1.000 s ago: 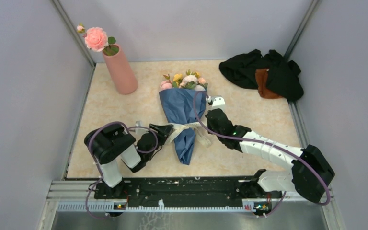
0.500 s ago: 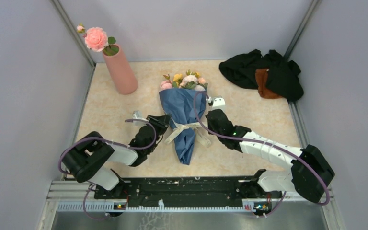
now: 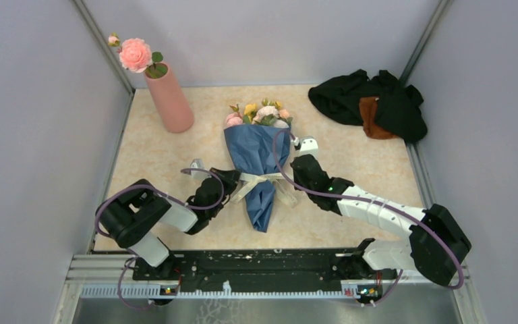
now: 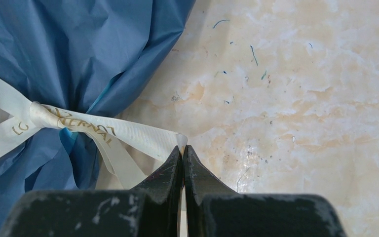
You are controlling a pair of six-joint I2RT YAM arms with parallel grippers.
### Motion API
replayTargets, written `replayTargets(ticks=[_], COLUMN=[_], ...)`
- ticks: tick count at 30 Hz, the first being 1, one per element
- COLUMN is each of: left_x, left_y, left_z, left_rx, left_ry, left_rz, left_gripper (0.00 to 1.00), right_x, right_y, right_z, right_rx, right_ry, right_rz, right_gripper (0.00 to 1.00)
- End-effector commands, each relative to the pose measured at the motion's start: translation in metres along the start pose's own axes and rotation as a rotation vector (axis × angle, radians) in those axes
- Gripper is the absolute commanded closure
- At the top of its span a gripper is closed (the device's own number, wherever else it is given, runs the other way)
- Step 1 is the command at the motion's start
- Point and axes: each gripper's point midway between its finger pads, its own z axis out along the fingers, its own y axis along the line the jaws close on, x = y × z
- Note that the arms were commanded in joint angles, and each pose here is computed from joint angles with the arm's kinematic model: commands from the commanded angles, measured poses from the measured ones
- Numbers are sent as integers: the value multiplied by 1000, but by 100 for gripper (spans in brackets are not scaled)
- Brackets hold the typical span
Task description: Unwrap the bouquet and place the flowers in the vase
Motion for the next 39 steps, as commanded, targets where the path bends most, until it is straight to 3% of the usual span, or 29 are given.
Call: replayTargets(ticks=[1,3,6,10,13,29,39], left_x=[3,2,-1,-3,0,17,-8], left_y=[-6,-3,-1,11,20,18,20], left_z=[2,-1,-10,-29,-39,-12,-6], left_rx=[8,-2,2,-17,-31,49,48], left_ry=[14,19,23,51,73,51,-86], left_rz=[5,10,-9,-76,-151,-266,-239], left_gripper=[95,89,67,50,32,39,44], right_x=[-13,-12,-12,-12,-12,-13,-9], right_y=[-2,-2,-1,-1,1,-2,0], right_z=[-3,-3,-2,-2,-1,-3,2], right_rx=[0,-3,-6,-8,-16,-3,-7], right_ry=[-49,-48,-47,-48,-46,-44,-31], right_rz=[23,26,25,26,28,16,8], right_gripper=[100,100,100,100,100,100,100])
